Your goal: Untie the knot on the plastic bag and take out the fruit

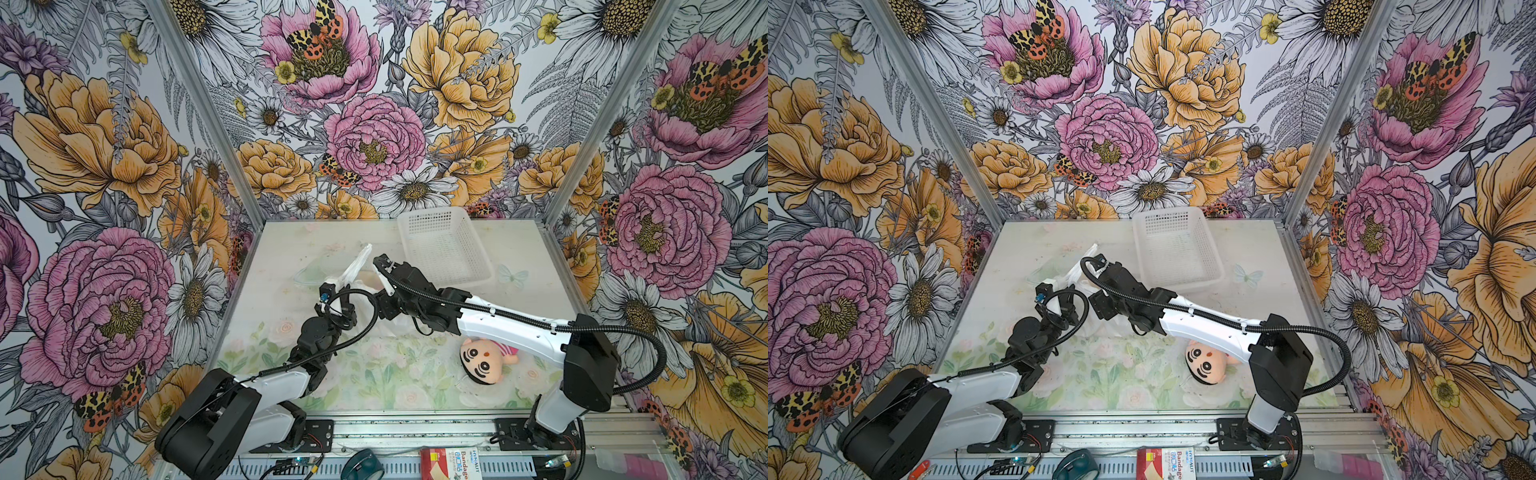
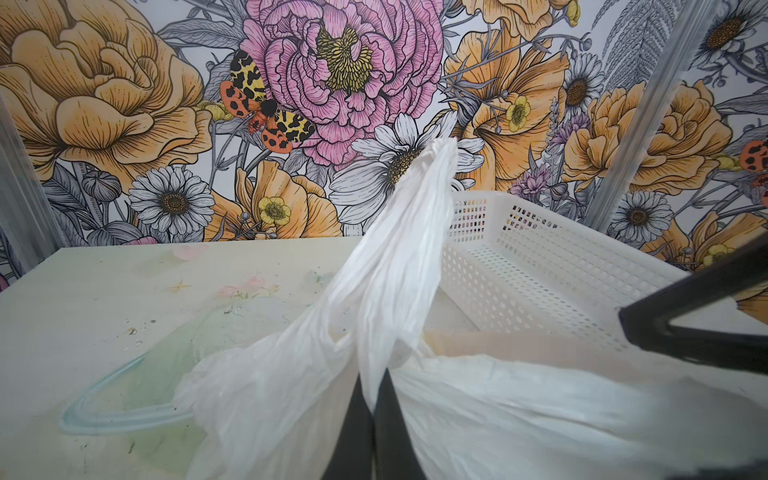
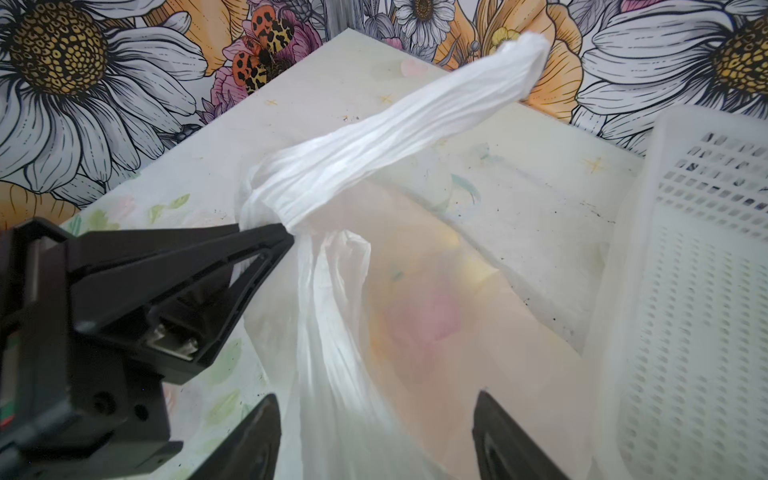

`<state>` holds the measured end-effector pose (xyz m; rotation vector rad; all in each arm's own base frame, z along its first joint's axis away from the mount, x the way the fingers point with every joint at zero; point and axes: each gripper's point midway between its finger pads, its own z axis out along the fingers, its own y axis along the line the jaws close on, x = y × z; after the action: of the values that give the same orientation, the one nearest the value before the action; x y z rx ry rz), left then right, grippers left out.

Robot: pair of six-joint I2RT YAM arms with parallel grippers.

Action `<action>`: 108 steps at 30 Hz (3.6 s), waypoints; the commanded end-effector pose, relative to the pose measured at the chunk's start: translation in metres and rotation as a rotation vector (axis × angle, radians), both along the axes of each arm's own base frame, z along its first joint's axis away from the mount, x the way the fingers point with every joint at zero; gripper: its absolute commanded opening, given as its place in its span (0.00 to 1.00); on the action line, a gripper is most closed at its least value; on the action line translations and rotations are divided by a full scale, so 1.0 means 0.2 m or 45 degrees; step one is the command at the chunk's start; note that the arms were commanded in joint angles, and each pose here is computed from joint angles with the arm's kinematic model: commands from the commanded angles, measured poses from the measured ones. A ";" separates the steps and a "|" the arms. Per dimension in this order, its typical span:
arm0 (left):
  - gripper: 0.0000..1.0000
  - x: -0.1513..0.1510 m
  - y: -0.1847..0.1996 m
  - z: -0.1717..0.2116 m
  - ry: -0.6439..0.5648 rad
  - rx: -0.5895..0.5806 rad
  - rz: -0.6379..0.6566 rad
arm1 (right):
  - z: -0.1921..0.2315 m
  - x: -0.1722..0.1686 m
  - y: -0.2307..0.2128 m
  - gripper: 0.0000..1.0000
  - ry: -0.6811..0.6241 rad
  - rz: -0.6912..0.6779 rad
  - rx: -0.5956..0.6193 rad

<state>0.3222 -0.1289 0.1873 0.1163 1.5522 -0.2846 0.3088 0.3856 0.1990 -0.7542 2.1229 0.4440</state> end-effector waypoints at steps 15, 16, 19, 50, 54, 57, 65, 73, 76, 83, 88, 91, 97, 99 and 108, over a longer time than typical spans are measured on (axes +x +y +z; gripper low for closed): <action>0.00 -0.01 0.00 0.06 -0.054 0.009 0.016 | -0.12 0.17 0.09 0.70 0.127 -0.035 0.001; 0.00 -0.01 0.01 0.06 -0.056 0.010 0.020 | -0.12 0.16 0.09 0.69 0.134 -0.029 0.001; 0.00 -0.01 0.01 0.07 -0.059 0.011 0.020 | -0.13 0.15 0.09 0.71 0.152 -0.020 0.006; 0.16 0.00 0.02 0.12 -0.065 0.004 -0.005 | 0.37 0.12 -0.47 0.00 -0.194 -0.339 0.199; 0.50 -0.05 0.04 0.21 -0.110 0.028 -0.003 | 0.39 0.07 -0.53 0.00 -0.256 -0.335 0.259; 0.63 -0.08 0.06 0.31 -0.138 0.054 0.015 | 0.42 0.03 -0.58 0.00 -0.307 -0.336 0.312; 0.71 -0.23 -0.03 0.54 -0.235 0.149 -0.059 | 0.44 -0.05 -0.55 0.00 -0.348 -0.229 0.437; 0.76 -0.23 -0.20 0.54 -0.187 0.368 -0.128 | 0.41 -0.05 -0.50 0.00 -0.330 -0.209 0.400; 0.78 -0.17 -0.20 0.50 -0.090 0.423 -0.062 | 0.41 -0.06 -0.49 0.00 -0.335 -0.196 0.399; 0.91 -0.03 -0.17 0.40 0.103 0.547 0.102 | 0.44 -0.11 -0.45 0.00 -0.365 -0.154 0.392; 0.64 0.06 -0.17 0.31 0.224 0.638 0.170 | 0.44 -0.14 -0.45 0.00 -0.374 -0.148 0.404; 0.11 0.07 -0.16 0.33 0.238 0.606 0.188 | 0.44 -0.14 -0.45 0.00 -0.376 -0.165 0.418; 0.00 0.01 -0.11 0.41 0.171 0.471 0.180 | 0.43 -0.08 -0.54 0.00 -0.381 -0.337 0.433; 0.00 -0.01 -0.10 0.45 0.143 0.407 0.156 | 0.46 -0.06 -0.62 0.00 -0.386 -0.473 0.473; 0.00 0.01 0.05 0.76 0.063 -0.083 0.063 | 0.72 -0.02 -0.93 0.00 -0.469 -0.801 0.928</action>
<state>0.3211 -0.1180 0.3100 0.0930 1.6480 -0.1043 0.2982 0.2245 0.3057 0.0230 1.6903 0.5536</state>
